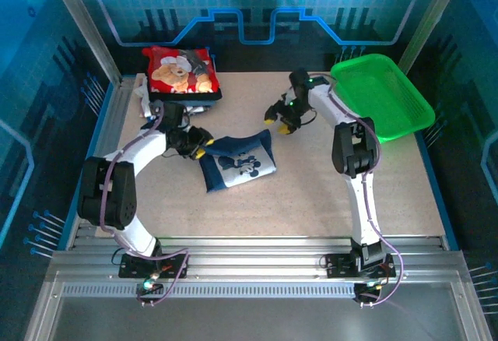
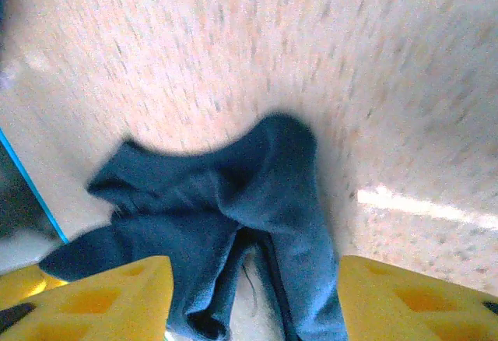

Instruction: Fold and stack the t-shirts

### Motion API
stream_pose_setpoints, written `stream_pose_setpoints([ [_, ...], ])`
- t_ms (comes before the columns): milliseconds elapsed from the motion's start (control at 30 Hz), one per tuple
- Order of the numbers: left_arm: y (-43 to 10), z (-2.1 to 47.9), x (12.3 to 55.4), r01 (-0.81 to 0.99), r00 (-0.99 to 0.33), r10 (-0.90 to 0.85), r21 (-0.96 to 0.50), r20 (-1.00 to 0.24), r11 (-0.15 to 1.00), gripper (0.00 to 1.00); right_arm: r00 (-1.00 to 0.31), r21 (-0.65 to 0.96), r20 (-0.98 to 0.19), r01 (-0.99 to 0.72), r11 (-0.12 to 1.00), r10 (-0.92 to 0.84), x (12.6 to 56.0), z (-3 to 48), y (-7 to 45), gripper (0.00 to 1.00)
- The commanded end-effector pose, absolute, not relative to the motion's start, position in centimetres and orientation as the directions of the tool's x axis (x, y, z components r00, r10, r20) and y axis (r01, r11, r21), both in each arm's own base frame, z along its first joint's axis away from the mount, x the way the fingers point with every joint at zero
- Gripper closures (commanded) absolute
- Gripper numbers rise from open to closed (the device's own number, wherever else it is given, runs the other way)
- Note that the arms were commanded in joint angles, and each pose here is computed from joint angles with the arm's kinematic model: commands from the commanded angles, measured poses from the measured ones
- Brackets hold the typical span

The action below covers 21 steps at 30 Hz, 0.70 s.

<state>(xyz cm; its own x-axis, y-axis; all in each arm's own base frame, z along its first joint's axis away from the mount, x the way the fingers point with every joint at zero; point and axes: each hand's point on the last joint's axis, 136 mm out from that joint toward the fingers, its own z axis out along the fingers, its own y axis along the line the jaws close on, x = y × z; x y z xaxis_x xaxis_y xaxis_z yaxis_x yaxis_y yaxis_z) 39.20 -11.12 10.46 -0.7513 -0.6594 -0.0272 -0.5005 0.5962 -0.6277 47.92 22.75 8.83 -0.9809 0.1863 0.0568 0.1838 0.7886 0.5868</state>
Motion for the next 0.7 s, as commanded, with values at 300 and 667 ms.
stream_pose_setpoints([
  [300, -7.8, 33.9, 32.8, -0.123, -0.613, -0.621, -0.718, -0.488, 0.685, 0.01, -0.968, 0.449, -0.245, -0.157, 0.88, -0.048, 36.2, 18.2, 19.4, 0.0],
  [667, -9.1, 22.3, 26.2, -0.25, -0.728, -0.622, -0.734, -0.288, 0.632, 0.01, -0.963, 0.427, -0.204, -0.249, 0.869, -0.176, 35.8, 11.4, 23.9, 0.0],
])
